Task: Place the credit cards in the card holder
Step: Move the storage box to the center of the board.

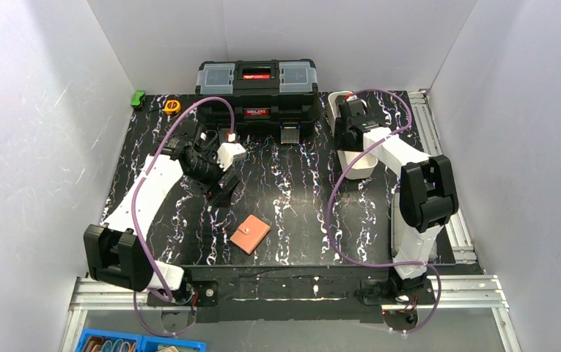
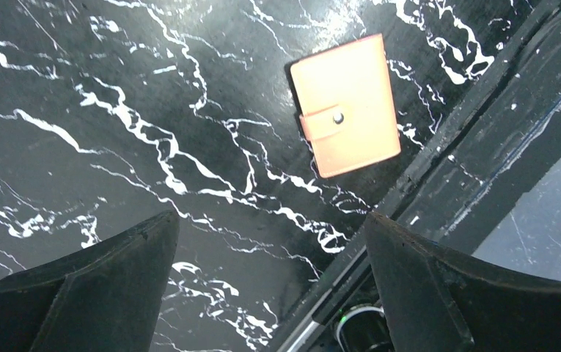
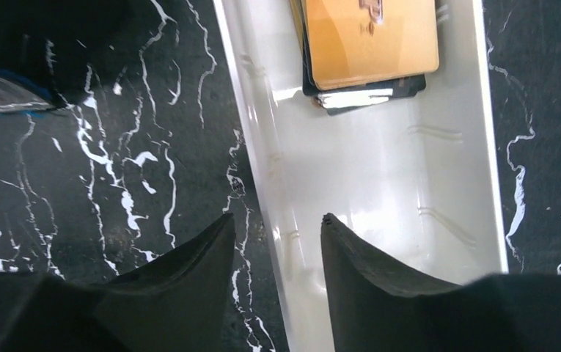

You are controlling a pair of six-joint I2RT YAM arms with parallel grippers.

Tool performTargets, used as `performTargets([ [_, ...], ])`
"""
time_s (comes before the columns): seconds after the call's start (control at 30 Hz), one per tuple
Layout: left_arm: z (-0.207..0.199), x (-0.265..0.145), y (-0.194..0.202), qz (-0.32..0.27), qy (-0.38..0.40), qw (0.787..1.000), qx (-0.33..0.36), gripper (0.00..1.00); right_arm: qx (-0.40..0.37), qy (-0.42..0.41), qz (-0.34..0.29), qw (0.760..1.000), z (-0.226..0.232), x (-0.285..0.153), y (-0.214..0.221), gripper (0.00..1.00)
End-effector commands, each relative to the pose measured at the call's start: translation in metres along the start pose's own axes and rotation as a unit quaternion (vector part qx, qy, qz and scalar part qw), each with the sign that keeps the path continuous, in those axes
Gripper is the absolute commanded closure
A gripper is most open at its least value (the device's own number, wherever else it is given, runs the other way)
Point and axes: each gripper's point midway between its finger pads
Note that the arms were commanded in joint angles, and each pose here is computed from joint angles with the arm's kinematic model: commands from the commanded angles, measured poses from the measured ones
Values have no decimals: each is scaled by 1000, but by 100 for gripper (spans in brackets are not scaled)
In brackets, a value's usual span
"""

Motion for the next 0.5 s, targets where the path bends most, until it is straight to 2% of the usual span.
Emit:
performTargets([
  [0.0,-18,-25,8,-5,15,1000,-24,2,-1,10,10,1000,-5,-2,7,50],
  [0.1,-16,-31,4,-21,6,999,-28,2,5,6,21,1000,-2,-1,20,62],
  [0.23,-10,-32,2,-30,-10,999,-27,2,4,-5,16,1000,10,-15,28,85],
  [0.33,-8,-31,1,-31,-14,999,-29,2,-5,-8,9,1000,20,-29,38,99],
  [0.47,-6,-29,0,-33,-15,999,-31,2,-16,-8,12,1000,30,-50,63,99],
])
Point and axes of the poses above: each gripper's point midway between its finger pads, its own x axis out along the fingers, its own z axis along the line the jaws close on, y = z × x, and after that the axes turned 9 degrees about -x, right-handed
